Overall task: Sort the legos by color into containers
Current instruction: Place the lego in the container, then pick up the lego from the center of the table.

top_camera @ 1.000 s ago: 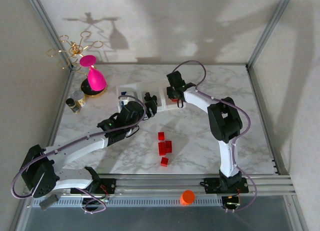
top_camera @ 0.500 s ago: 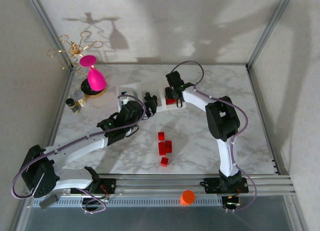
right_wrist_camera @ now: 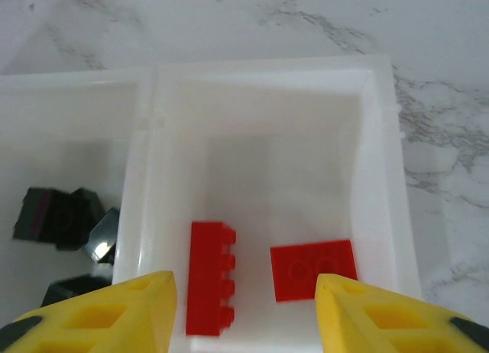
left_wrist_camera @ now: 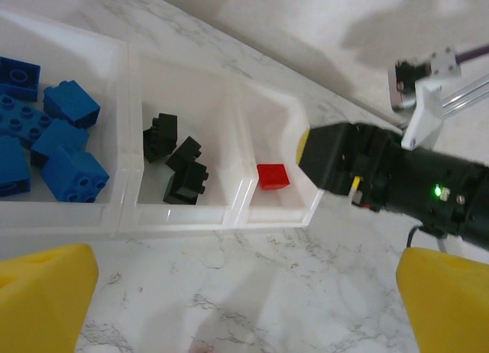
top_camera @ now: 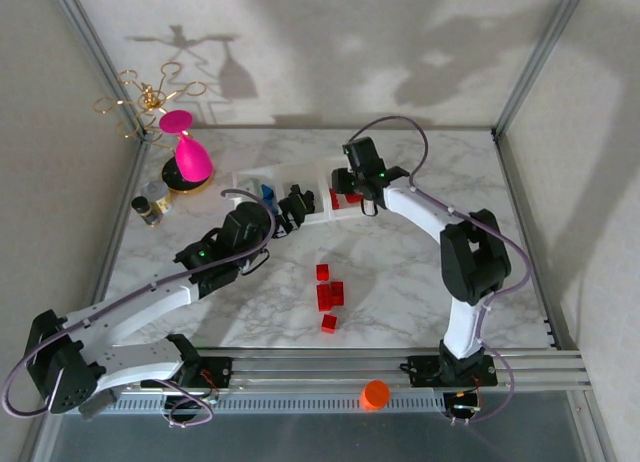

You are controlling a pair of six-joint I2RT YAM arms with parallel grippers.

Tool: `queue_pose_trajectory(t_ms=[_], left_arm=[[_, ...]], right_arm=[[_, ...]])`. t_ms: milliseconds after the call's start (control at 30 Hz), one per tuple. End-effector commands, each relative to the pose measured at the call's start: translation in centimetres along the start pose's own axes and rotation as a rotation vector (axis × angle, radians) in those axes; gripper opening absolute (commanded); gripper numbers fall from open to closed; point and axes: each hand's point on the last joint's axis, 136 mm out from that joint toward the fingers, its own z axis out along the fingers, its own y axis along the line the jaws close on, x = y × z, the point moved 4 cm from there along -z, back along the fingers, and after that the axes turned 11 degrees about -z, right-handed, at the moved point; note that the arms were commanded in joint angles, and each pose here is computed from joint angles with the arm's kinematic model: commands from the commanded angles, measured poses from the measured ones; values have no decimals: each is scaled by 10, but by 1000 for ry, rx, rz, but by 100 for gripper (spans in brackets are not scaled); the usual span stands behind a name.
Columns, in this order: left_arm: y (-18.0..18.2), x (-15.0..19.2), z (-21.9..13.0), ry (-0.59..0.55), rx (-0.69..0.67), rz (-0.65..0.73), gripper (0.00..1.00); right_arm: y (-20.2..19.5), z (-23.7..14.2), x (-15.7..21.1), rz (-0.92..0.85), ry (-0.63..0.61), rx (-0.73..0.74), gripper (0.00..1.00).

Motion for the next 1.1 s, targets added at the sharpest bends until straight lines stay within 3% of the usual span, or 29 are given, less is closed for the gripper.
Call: queue_pose_trajectory(t_ms=[0,267,633,1067], left_arm=[[14,-1,-11,3,-15,-21,100],[52,22,-23,74,-56,-60,100],[94,34,-33,51,-123,-88,100],[105,37,-32,30,-149,-103,100]], right_arm=[[8,-18,18,8,26,-33,52],[44,-49,83,-32,119,-81,57],[114,-63,159,-53,237,-164,63],[137,-48,186,-51,284,-126,66]])
